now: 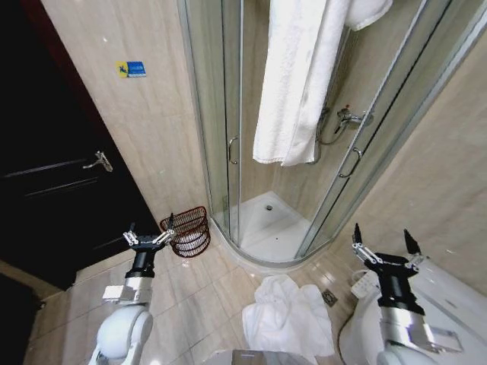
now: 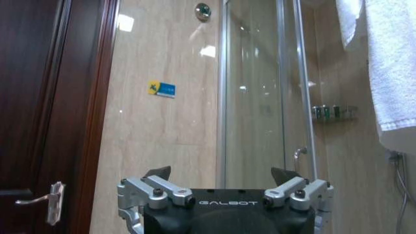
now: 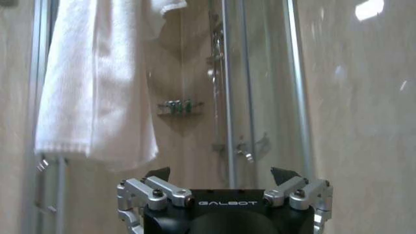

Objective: Discard the used towel into the hamper.

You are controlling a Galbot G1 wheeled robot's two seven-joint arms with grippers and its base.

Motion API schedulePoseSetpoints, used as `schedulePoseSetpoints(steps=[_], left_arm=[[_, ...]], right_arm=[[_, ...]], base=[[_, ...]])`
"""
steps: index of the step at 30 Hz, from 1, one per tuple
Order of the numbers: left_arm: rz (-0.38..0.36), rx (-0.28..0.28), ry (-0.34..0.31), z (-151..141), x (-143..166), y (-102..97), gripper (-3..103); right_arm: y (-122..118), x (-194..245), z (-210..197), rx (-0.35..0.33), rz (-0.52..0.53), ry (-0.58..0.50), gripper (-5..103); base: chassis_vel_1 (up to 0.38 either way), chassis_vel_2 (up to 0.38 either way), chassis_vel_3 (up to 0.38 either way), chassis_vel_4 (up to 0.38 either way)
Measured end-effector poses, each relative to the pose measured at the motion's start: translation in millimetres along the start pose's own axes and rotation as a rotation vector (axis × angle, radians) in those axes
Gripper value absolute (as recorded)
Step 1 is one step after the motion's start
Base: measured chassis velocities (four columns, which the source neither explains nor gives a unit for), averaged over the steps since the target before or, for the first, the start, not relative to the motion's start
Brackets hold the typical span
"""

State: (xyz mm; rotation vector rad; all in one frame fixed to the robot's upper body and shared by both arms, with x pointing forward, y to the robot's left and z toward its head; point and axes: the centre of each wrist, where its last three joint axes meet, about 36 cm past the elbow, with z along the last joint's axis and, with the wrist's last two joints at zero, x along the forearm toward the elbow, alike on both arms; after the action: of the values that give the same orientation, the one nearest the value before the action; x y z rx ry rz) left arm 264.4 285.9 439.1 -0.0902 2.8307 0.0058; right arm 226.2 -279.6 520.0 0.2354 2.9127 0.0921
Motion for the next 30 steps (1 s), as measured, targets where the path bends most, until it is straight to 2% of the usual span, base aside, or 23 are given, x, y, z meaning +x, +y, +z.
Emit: schedulePoseSetpoints(steps=[3, 5, 7, 8, 9, 11, 13, 15, 20, 23, 25, 27, 30], left_arm=[[-0.004, -0.004, -0.001, 0, 0, -0.5, 100], [-0.014, -0.010, -0.001, -1, 3, -2.7, 100], [-0.014, -0.010, -0.001, -1, 3, -2.7, 100], [-0.004, -0.015, 0.001, 0, 4, -6.1, 100], [0.024, -0.013, 0.001, 1, -1, -11.7, 100], [0.064, -0.008, 0.009, 5, -7, -19.0, 100], [0.074, -0.006, 0.014, 7, -7, -21.1, 100], [0.075, -0.001, 0.029, 9, -3, -23.2, 100], [0.065, 0.004, 0.043, 14, 2, -23.7, 100], [0.056, 0.010, 0.044, 24, 7, -23.2, 100], [0.054, 0.013, 0.048, 28, 8, -24.7, 100], [0.060, 0.019, 0.057, 36, 4, -32.9, 100], [0.071, 0.021, 0.062, 36, -2, -39.2, 100]], right_arm=[[-1, -20, -12, -0.012, -0.040, -0.026, 100], [-4, -53, -33, 0.002, -0.127, -0.099, 100], [-4, -53, -33, 0.002, -0.127, -0.099, 100], [-7, -69, -50, 0.011, -0.197, -0.130, 100], [-11, -75, -62, 0.019, -0.223, -0.154, 100], [-18, -81, -75, 0.026, -0.243, -0.188, 100], [-21, -88, -80, 0.031, -0.257, -0.209, 100], [-29, -111, -90, 0.047, -0.288, -0.261, 100], [-36, -141, -117, 0.084, -0.324, -0.302, 100], [-39, -162, -146, 0.140, -0.336, -0.349, 100], [-39, -166, -152, 0.133, -0.346, -0.354, 100], [-44, -177, -161, 0.096, -0.357, -0.325, 100], [-53, -186, -165, 0.098, -0.351, -0.305, 100]], base=[[0.000, 0.000, 0.000, 0.000], [0.000, 0.000, 0.000, 0.000], [0.000, 0.000, 0.000, 0.000], [0.000, 0.000, 0.000, 0.000], [0.000, 0.000, 0.000, 0.000], [0.000, 0.000, 0.000, 0.000], [0.000, 0.000, 0.000, 0.000], [0.000, 0.000, 0.000, 0.000], [0.000, 0.000, 0.000, 0.000], [0.000, 0.000, 0.000, 0.000], [0.000, 0.000, 0.000, 0.000], [0.000, 0.000, 0.000, 0.000], [0.000, 0.000, 0.000, 0.000]])
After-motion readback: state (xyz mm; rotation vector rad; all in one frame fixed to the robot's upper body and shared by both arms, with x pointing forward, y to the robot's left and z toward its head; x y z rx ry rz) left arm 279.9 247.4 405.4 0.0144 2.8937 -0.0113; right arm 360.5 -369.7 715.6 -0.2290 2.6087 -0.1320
